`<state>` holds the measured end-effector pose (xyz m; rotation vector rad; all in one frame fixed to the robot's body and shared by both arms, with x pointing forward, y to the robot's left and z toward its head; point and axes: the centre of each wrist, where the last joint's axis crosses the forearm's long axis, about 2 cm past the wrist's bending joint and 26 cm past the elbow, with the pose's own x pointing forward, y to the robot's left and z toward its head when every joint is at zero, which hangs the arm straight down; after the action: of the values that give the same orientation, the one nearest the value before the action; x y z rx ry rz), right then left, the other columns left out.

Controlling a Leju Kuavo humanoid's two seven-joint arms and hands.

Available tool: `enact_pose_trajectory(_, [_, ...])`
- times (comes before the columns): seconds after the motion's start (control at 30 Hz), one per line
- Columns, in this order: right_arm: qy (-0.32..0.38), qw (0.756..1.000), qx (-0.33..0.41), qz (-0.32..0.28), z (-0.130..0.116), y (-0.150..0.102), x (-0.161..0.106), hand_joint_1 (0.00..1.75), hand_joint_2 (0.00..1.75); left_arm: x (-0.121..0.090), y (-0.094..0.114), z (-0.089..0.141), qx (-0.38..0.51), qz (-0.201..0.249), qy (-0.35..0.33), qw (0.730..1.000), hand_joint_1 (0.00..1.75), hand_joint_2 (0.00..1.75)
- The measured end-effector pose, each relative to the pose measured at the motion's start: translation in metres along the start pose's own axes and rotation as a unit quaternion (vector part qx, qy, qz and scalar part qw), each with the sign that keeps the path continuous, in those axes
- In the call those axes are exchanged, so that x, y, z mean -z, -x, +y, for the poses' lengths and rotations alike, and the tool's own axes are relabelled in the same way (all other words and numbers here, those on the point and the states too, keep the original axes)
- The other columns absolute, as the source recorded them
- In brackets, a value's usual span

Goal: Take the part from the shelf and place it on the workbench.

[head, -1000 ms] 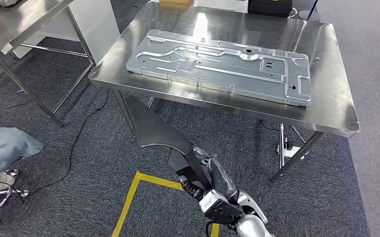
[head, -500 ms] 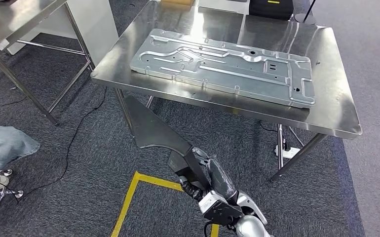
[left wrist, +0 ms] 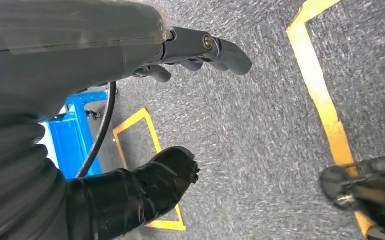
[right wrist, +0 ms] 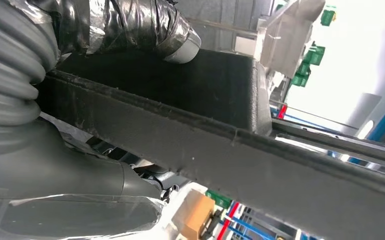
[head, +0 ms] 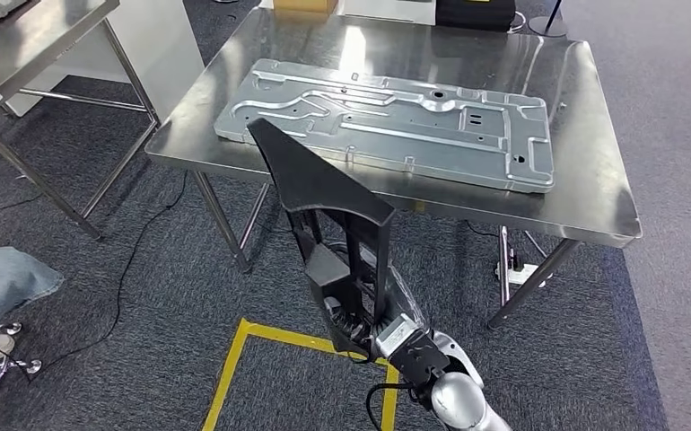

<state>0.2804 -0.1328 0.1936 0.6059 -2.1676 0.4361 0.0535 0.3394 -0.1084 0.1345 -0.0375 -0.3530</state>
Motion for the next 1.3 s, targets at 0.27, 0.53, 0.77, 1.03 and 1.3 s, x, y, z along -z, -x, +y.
enact_pose_trajectory(0.27, [0.003, 1.0, 0.007, -0.017, -0.004, -0.008, 0.017, 1.73, 1.75, 0.0, -0.002, 0.001, 0.004, 0.0, -0.001, 1.0, 0.0, 1.75])
enact_pose_trajectory(0.53, [0.002, 1.0, 0.009, -0.02, -0.006, -0.009, 0.019, 1.73, 1.75, 0.0, -0.001, 0.0, 0.006, 0.001, -0.002, 1.0, 0.0, 1.75])
enact_pose_trajectory(0.77, [0.001, 1.0, 0.009, -0.025, -0.006, -0.011, 0.022, 1.73, 1.75, 0.0, -0.004, 0.001, 0.006, -0.001, -0.002, 1.0, 0.0, 1.75])
enact_pose_trajectory(1.03, [0.001, 1.0, 0.012, -0.027, -0.005, -0.012, 0.023, 1.73, 1.75, 0.0, 0.0, -0.001, 0.006, 0.003, -0.001, 1.0, 0.0, 1.75])
enact_pose_trajectory(1.3, [0.0, 0.999, 0.034, -0.027, -0.005, -0.012, 0.024, 1.73, 1.75, 0.0, 0.0, -0.001, 0.013, 0.0, 0.004, 1.0, 0.0, 1.75])
